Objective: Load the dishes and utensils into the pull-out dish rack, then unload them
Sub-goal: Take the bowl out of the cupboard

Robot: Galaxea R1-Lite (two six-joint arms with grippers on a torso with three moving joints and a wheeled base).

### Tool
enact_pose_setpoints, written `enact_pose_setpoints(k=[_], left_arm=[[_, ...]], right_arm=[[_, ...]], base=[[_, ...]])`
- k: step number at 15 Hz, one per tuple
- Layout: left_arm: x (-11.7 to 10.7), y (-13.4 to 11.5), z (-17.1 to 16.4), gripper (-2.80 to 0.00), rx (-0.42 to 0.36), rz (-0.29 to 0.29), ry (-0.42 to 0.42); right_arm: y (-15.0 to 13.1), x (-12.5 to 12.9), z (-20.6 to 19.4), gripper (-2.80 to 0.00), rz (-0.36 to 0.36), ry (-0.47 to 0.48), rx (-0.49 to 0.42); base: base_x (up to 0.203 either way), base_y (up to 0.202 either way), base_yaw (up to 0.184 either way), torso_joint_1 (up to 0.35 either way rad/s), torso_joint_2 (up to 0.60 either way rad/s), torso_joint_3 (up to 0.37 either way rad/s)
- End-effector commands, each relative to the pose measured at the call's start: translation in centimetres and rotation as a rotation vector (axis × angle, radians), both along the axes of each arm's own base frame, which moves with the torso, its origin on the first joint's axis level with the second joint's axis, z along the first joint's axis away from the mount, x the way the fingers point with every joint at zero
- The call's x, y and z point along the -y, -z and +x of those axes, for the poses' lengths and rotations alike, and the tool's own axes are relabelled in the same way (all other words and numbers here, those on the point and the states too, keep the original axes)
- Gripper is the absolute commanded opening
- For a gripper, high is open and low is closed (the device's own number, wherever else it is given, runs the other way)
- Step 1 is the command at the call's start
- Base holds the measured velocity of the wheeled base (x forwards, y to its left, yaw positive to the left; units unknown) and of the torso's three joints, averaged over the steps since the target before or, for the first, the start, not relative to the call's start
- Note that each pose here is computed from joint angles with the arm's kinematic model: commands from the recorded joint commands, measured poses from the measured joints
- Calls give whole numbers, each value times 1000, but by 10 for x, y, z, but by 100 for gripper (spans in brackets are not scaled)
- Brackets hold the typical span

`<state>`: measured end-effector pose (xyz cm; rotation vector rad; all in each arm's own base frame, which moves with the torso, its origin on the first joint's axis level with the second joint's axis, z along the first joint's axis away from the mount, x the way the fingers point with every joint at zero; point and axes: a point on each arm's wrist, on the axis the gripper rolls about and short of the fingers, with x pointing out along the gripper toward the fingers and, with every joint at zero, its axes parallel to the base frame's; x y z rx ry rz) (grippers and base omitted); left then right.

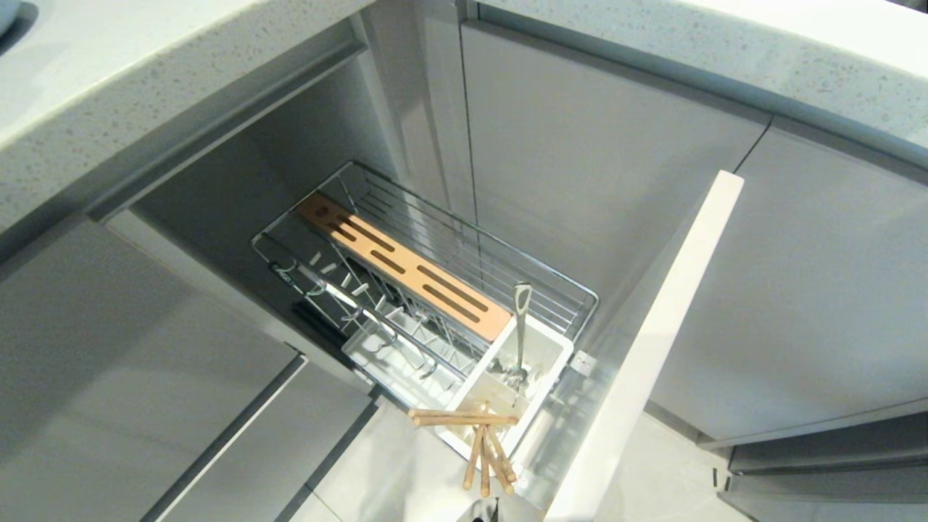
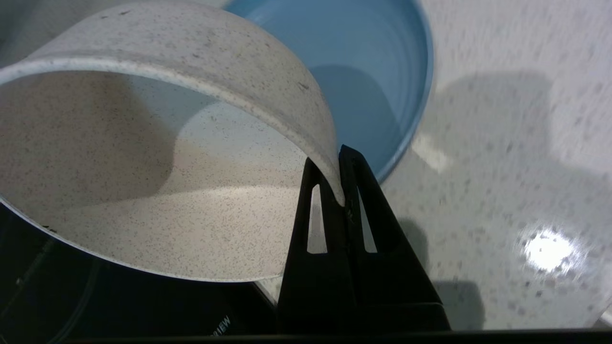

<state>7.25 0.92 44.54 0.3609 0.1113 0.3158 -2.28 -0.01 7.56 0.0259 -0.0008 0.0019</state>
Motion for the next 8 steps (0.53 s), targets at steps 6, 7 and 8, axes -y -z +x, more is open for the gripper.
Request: enact_pose_setpoints(k=[6,7,8], left_arm=[[-2,7,27,-280,-107,-8,-6],[-2,8,29,-280,-111,-9,-6],[-2,8,29,-280,-111,-11,-6]], right_arm=[[0,0,0,-280,0,-1,-1],[0,0,0,-280,0,0,0],[0,0,0,-280,0,0,-1]], base=[[0,0,0,0,0,0],[0,0,0,0,0,0],[0,0,0,0,0,0]])
